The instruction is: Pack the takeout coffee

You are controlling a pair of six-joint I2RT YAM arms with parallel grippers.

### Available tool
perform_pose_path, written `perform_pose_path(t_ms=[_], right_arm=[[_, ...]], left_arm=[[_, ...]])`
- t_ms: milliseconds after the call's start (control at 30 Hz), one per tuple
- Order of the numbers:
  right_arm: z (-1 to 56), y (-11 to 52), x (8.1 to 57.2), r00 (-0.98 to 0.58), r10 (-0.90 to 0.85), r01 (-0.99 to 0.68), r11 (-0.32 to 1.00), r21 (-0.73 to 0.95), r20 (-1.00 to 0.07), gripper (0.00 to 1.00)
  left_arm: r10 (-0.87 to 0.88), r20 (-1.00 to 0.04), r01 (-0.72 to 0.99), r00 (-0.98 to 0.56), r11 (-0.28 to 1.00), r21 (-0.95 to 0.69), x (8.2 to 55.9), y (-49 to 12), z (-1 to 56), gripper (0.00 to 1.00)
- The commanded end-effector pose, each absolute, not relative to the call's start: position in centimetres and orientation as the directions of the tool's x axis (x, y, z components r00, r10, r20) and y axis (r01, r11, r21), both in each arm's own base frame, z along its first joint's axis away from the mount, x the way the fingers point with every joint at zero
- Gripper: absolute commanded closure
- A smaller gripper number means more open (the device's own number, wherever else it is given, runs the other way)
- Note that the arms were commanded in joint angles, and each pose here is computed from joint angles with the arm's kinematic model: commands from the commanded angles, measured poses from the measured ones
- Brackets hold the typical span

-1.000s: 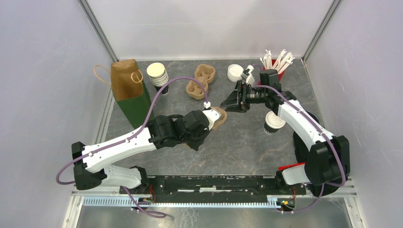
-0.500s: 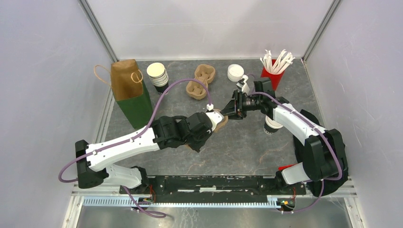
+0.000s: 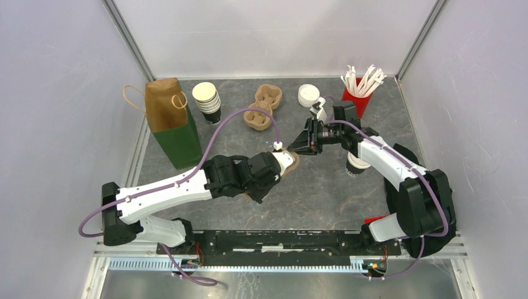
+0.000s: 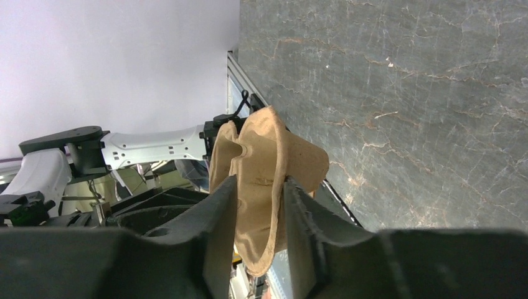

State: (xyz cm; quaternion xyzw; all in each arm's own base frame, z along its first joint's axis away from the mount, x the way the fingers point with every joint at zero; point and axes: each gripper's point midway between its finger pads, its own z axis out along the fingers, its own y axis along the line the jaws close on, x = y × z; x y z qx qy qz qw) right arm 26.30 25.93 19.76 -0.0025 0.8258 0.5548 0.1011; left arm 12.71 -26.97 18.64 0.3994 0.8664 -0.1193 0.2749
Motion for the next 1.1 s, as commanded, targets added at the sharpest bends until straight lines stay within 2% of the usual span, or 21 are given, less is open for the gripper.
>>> perform_pose_path(t_ms=[0, 100, 200, 467, 633, 733, 867, 1067], right_arm=[[21.8, 25.9, 25.9, -0.969, 0.099, -0.179, 0.343, 0.922, -0.225, 0.68], [21.4, 25.8, 25.8, -0.97, 0.103, -0.171, 0.347, 0.922, -0.219, 0.8], [21.3, 25.7, 25.5, -0.972, 0.108, -0.162, 0.34, 0.926, -0.21, 0.87], [21.0, 25.7, 25.0, -0.973, 0.109, -0.156, 0.328, 0.932, -0.202, 0.85], [21.4, 25.8, 25.4, -0.971, 0.134, -0.148, 0.311, 0.939, -0.198, 0.94], [21.9, 26.0, 25.7, -0.97, 0.153, -0.136, 0.297, 0.945, -0.188, 0.94], [22.5, 26.2, 26.2, -0.966, 0.158, -0.155, 0.278, 0.948, -0.204, 0.82], [22.0, 26.1, 26.1, -0.969, 0.156, -0.143, 0.279, 0.95, -0.191, 0.91]], left_arm=[[0.645, -0.577, 0.765, -0.5, 0.641, 0.054, 13.0, -26.6, 18.5, 0.8], [0.644, -0.579, 0.766, -0.5, 0.641, 0.052, 13.0, -26.6, 18.6, 0.8], [0.643, -0.581, 0.764, -0.499, 0.643, 0.054, 13.1, -26.6, 18.7, 0.8], [0.645, -0.581, 0.765, -0.497, 0.642, 0.059, 13.1, -26.5, 18.7, 0.8], [0.652, -0.579, 0.768, -0.49, 0.637, 0.067, 13.2, -26.7, 18.6, 0.8], [0.656, -0.577, 0.769, -0.487, 0.635, 0.073, 13.3, -26.7, 18.5, 0.8], [0.659, -0.572, 0.768, -0.488, 0.636, 0.079, 13.3, -26.6, 18.3, 0.8], [0.665, -0.569, 0.768, -0.484, 0.634, 0.088, 13.3, -26.6, 18.2, 0.8]])
